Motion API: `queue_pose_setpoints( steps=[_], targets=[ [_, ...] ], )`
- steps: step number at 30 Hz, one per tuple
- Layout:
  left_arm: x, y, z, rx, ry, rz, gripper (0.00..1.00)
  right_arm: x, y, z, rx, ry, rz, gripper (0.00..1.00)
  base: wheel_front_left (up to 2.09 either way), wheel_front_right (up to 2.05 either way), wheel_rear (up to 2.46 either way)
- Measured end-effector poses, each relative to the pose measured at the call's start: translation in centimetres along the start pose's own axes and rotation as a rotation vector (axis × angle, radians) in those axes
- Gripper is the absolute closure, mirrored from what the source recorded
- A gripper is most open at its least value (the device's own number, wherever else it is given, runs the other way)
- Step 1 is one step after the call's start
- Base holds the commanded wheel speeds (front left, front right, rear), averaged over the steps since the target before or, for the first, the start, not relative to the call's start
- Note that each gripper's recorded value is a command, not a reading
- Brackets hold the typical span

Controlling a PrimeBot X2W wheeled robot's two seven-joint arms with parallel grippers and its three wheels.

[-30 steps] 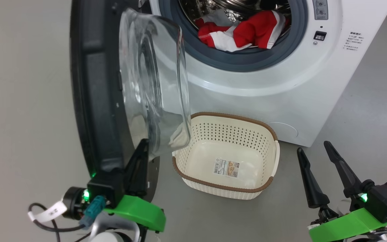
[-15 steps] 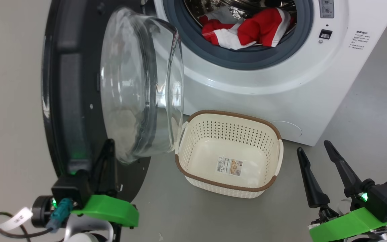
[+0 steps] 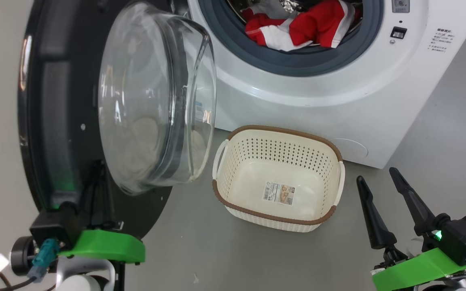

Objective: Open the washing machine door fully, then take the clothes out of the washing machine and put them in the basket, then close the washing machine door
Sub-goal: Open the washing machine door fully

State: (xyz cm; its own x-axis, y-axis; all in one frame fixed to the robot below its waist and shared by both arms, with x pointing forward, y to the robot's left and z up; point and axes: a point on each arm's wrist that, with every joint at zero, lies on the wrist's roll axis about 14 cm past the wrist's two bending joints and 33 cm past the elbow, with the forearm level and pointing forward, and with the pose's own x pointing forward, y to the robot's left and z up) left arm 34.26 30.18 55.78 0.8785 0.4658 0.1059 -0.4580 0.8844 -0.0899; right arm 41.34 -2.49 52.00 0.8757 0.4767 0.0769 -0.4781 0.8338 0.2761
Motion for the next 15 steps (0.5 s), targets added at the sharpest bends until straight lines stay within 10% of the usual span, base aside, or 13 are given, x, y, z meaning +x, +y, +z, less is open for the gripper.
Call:
queue_pose_setpoints(
  steps=[15],
  targets=[
    [0.2, 4.3, -0.2, 0.015, -0.007, 0.123, 1.00, 0.6, 0.6, -0.7, -0.023, 0.036, 0.025, 0.00, 0.00, 0.00, 0.00]
  ],
)
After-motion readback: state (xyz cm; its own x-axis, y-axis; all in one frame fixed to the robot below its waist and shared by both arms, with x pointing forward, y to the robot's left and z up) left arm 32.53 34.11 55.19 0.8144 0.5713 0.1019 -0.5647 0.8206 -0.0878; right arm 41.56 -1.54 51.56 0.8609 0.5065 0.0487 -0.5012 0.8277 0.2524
